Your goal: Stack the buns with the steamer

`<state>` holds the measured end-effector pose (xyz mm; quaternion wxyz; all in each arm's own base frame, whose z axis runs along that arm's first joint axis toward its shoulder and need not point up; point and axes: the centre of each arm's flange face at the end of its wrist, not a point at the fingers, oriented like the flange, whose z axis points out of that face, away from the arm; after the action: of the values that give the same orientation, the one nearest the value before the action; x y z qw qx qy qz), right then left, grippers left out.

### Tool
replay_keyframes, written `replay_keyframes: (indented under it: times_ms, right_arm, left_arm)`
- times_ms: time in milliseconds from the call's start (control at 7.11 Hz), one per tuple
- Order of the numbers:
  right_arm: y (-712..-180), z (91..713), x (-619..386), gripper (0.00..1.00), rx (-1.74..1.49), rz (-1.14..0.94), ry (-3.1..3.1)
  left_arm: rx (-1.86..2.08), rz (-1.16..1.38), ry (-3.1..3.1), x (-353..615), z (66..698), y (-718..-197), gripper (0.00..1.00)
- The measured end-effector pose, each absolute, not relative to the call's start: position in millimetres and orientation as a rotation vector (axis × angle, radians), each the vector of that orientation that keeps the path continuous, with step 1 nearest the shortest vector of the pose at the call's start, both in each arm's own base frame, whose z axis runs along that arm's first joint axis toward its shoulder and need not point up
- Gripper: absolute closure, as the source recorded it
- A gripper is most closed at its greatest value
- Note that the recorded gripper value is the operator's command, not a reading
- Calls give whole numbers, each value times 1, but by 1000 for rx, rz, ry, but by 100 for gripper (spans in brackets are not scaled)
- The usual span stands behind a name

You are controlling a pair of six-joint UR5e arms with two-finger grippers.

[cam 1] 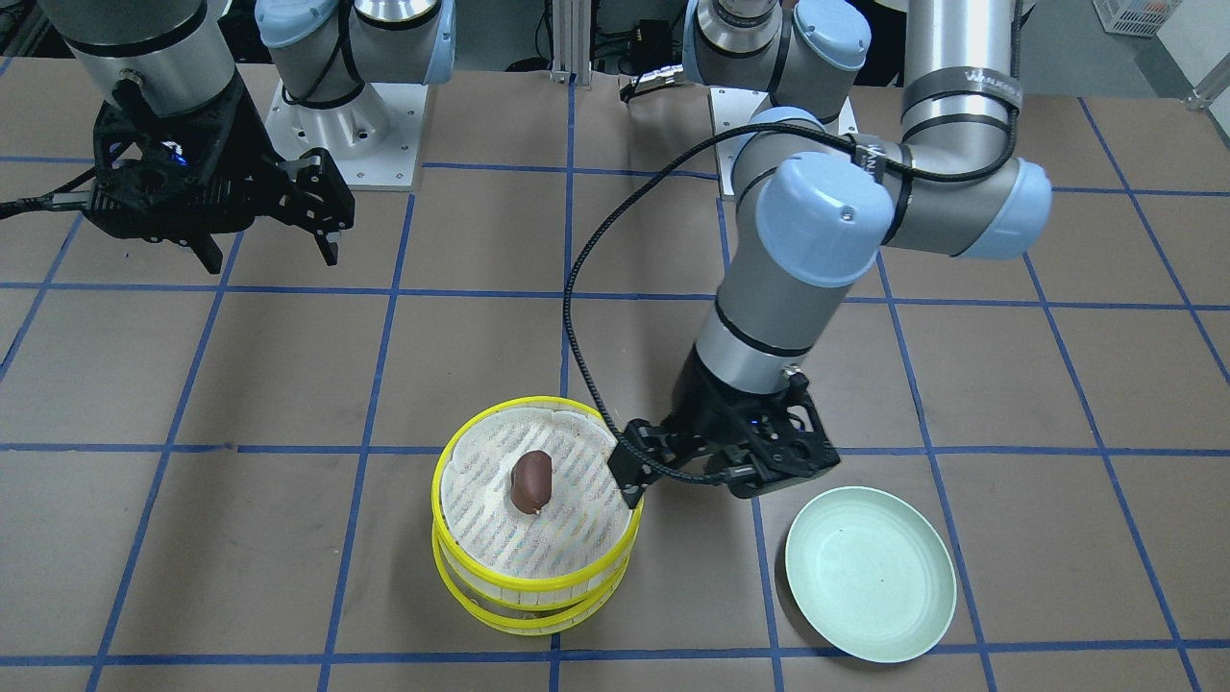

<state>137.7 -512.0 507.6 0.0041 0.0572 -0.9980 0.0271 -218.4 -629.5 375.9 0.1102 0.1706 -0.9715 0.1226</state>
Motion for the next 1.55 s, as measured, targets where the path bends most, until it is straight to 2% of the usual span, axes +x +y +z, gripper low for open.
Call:
replay_keyframes:
  times_ms: [281, 563, 985, 1548]
  right_arm:
    - [-512, 508, 138, 0, 177, 85, -3127]
    - [-512, 507, 137, 0, 169, 84, -3128]
    - [-512, 508, 136, 0, 159, 86, -3128]
    - [-513, 508, 134, 0, 149, 87, -3127]
  left_arm:
    - [343, 385, -3033, -145, 407, -624, 0]
    - [233, 304, -3152, -102, 441, -597, 0]
    - [199, 180, -3185, -90, 488, -544, 0]
    - [152, 194, -3181, -81, 508, -524, 0]
